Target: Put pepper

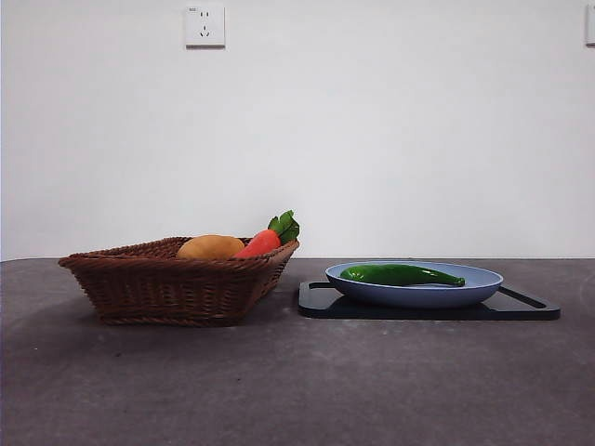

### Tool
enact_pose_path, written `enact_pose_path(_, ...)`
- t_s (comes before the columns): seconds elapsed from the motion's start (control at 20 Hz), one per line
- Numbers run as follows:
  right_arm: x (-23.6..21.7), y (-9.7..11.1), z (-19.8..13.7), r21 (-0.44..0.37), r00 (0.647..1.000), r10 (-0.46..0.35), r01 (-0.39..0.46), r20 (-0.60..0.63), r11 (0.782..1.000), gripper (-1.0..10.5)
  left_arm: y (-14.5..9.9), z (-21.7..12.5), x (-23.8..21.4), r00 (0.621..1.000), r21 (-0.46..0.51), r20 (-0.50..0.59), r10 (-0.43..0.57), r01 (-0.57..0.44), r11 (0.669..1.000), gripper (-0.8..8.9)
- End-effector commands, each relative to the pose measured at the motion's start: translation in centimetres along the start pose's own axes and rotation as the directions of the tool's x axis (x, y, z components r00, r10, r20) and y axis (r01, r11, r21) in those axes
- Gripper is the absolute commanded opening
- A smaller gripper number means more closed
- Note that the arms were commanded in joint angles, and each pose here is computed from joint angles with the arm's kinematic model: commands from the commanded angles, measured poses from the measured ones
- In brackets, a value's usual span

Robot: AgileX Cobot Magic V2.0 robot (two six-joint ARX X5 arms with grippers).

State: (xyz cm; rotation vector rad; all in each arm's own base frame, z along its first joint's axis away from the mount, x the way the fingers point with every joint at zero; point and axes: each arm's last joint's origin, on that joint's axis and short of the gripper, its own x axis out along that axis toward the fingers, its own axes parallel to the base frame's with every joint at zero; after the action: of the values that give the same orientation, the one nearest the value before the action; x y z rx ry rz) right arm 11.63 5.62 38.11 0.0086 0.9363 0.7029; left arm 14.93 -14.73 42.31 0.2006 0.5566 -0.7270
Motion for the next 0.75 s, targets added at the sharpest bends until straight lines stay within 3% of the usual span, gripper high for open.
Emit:
enact_pose_path(0.05,-0.3,0.2,0.3,-0.005,1.000,0.001,-0.001,0.020,1.000,0.1,-0.2,0.7,-0.2,0.999,0.012,0.040,-0.007,0.006,1.000,0.08)
enact_pose_path(0.2,-0.3,0.2,0.3,-0.005,1.000,0.001,-0.001,0.020,1.000,0.1,-0.2,0.9,-0.2,0.998,0.017,0.067,-0.007,0.006,1.000,0.08)
enact_pose_path(0.3,-0.3,0.2,0.3,-0.005,1.000,0.001,-0.001,0.019,1.000,0.1,0.5,1.3,-0.6,0.992,0.047,0.111,0.068,-0.073,0.996,0.08)
enact_pose_path(0.4,-0.3,0.2,0.3,-0.005,1.000,0.001,-0.001,0.019,1.000,0.1,2.0,2.1,-1.7,0.962,0.010,0.230,0.147,-0.153,0.988,0.08)
enact_pose_path(0.6,-0.3,0.2,0.3,-0.005,1.000,0.001,-0.001,0.019,1.000,0.1,5.1,1.9,-5.3,0.832,-0.029,0.498,0.245,-0.266,0.963,0.08)
enact_pose_path(0.75,-0.3,0.2,0.3,-0.005,1.000,0.001,-0.001,0.019,1.000,0.1,7.0,-1.4,-7.1,0.668,-0.082,0.666,0.331,-0.375,0.923,0.08)
